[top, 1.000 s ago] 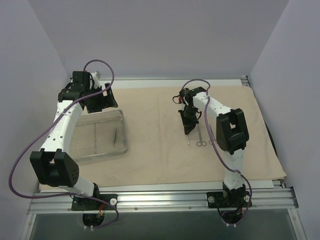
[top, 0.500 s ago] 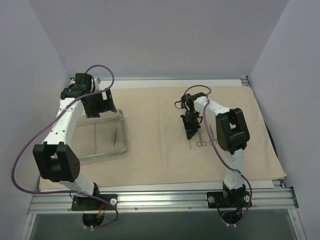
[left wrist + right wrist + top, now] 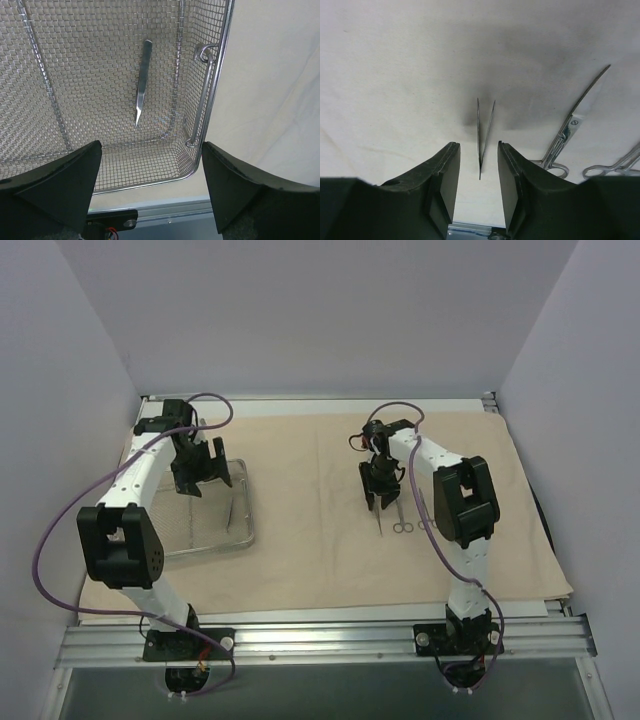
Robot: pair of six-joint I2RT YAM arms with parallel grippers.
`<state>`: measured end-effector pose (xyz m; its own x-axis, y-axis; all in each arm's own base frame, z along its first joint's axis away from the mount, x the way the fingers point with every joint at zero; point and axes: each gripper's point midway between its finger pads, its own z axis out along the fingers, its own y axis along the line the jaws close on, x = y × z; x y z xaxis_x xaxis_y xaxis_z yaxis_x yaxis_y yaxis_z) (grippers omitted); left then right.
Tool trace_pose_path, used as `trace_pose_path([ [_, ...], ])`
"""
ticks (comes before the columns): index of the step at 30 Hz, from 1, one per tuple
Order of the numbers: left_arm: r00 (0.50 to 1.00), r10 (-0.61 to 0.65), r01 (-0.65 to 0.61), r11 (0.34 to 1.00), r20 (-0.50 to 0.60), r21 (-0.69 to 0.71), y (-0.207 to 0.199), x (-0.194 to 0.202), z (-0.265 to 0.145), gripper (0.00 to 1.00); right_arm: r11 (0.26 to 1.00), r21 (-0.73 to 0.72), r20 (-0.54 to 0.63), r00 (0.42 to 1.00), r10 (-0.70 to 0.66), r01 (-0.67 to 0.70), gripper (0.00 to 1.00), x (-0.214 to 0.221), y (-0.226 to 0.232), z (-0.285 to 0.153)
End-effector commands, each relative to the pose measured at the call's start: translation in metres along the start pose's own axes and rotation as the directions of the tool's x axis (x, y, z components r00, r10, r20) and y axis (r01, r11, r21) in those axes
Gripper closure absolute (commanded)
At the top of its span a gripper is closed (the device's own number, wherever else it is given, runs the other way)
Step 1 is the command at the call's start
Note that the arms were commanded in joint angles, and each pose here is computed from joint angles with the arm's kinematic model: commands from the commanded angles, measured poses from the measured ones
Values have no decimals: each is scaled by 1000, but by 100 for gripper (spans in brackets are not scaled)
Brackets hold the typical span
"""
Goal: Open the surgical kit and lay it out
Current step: Place the medical item in the surgical kit.
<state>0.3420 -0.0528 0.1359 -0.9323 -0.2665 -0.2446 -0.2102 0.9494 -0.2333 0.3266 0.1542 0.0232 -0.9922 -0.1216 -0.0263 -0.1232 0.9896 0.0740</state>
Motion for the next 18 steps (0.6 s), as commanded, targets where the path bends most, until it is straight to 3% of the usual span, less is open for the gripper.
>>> trace_pose_path([
  [1,1000,-14,14,999,-20,-31,7,5,0,11,1000,15,72,997,2,-3,63,-17,-1,-35],
  [8,993,-22,11,995,-113,-97,19,21,20,34,1000,-6,174,985,6,-6,62,-47,-6,-77],
  [18,978,18,-66,972,-208,-226,17,43,49,37,999,-47,186,982,18,-10,63,-47,-19,-90],
])
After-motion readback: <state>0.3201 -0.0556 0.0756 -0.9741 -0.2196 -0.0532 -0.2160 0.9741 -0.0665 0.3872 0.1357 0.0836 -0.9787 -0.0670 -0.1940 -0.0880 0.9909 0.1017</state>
